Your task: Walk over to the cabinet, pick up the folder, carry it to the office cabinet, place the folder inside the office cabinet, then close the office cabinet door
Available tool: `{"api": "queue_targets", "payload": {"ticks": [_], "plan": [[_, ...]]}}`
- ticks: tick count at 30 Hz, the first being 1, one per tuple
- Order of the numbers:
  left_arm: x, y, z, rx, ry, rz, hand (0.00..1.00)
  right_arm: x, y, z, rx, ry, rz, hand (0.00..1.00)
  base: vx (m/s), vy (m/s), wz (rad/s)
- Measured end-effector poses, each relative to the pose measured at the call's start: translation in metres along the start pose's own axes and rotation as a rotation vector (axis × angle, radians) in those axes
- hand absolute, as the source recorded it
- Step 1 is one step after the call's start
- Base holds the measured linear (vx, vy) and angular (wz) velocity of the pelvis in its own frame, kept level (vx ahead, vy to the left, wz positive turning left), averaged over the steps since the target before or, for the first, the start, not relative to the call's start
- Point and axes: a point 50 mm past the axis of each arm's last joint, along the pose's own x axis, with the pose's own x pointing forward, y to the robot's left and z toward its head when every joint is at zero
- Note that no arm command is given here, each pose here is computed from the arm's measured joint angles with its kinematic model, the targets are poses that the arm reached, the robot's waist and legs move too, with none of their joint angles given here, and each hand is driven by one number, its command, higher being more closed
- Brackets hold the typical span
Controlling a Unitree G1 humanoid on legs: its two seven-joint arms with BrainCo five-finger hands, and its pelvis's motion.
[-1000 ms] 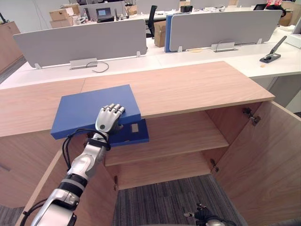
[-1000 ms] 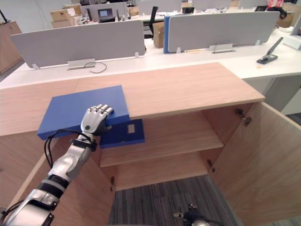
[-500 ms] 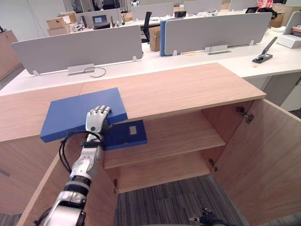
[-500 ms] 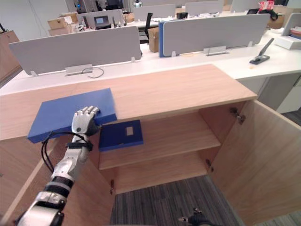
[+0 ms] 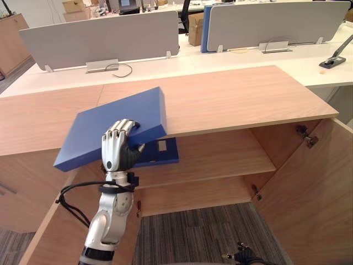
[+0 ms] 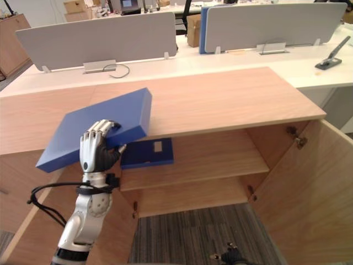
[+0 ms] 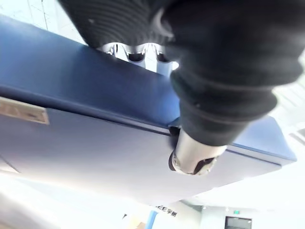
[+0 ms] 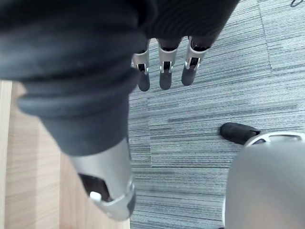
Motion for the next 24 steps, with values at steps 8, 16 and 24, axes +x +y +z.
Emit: {"api": "queue_targets", "payload": {"ticks": [8, 16, 24], "plan": [[0.003, 0.016, 0.02, -0.119, -0.092, 0.055, 1.0, 0.0, 0.0, -0.005, 0.027, 0.029, 0.003, 0.0, -0.07, 0.002, 0.0], [0.005, 0.033, 0.033, -0.125, -0.193, 0.105, 1.0, 0.0, 0.001, -0.007, 0.028, 0.044, 0.005, 0.0, -0.02, 0.002, 0.0], [0.013, 0.061, 0.02, -0.548, -0.017, 0.288, 1.0, 0.0, 0.005, -0.011, 0.097, 0.071, -0.001, 0.0, 0.0, 0.0, 0.0]]}}
